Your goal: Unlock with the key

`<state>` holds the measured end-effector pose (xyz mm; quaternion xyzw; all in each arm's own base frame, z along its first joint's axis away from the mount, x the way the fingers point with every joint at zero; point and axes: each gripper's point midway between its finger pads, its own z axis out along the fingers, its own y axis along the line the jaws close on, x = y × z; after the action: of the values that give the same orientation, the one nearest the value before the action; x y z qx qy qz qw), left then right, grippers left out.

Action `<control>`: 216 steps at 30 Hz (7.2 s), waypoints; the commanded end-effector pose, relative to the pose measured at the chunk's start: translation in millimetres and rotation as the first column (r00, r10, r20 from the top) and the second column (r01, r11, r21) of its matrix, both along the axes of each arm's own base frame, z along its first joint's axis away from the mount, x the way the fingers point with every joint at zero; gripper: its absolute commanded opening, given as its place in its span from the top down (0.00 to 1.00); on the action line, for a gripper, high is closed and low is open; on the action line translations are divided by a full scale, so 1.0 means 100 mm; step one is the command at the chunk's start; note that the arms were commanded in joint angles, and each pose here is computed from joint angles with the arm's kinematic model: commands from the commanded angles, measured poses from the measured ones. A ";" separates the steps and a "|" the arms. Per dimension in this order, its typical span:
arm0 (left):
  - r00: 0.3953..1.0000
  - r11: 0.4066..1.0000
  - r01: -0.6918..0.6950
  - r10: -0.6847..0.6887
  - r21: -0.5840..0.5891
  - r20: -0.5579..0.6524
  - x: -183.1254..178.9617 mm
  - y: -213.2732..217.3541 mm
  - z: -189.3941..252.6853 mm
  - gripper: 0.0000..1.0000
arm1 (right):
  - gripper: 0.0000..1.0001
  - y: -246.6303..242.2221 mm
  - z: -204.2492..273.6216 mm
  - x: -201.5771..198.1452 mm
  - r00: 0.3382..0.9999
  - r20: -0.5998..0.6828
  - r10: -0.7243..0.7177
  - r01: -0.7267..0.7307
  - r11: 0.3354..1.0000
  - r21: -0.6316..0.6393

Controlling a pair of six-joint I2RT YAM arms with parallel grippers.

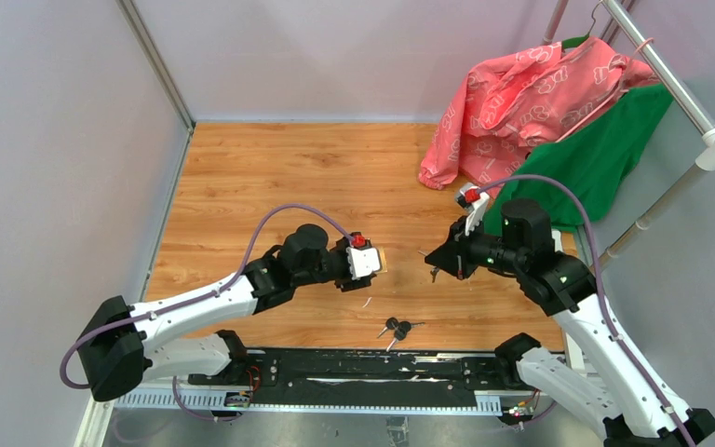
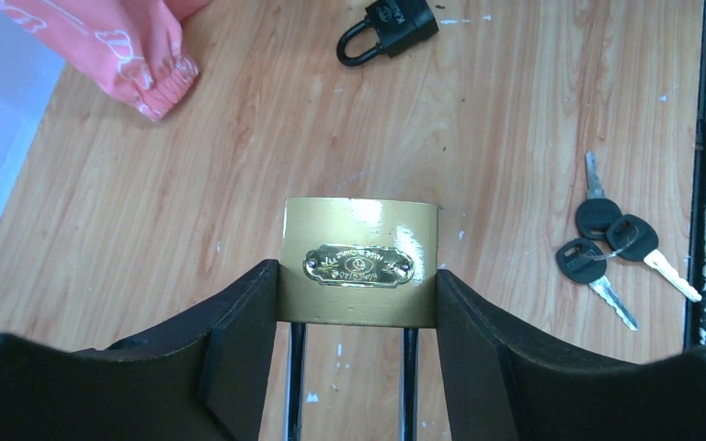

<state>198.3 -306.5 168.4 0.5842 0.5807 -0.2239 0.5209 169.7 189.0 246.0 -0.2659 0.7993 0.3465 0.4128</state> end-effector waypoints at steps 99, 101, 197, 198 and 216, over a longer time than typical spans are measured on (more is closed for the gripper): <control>0.776 0.789 0.554 -0.372 -0.268 0.509 -0.64 -0.47 1.10 1.00 | 1.00 0.28 0.08 -0.40 0.875 -0.460 0.154 -0.077 0.980 0.182; 0.777 0.788 0.553 -0.372 -0.269 0.508 -0.64 -0.47 1.10 1.00 | 1.00 0.29 0.07 -0.38 0.874 -0.462 0.153 -0.075 0.980 0.184; 0.786 0.814 0.548 -0.422 -0.194 0.452 -0.90 -0.57 1.03 1.00 | 0.34 0.22 0.05 -0.41 0.917 -0.370 0.148 -0.101 0.984 0.144; 0.790 0.818 0.542 -0.418 -0.191 0.448 -0.88 -0.57 1.01 1.00 | 0.32 0.22 0.06 -0.40 0.922 -0.360 0.144 -0.099 0.985 0.141; 0.870 0.913 0.359 -0.252 -0.194 0.423 -0.43 -0.58 0.92 1.00 | 0.23 -0.15 0.23 -0.10 0.993 -0.075 -0.094 0.096 0.995 0.025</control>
<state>136.2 -360.7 225.8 0.6680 0.3398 -0.2801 0.5999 150.1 188.1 255.4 -0.2097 0.8308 0.3865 0.3413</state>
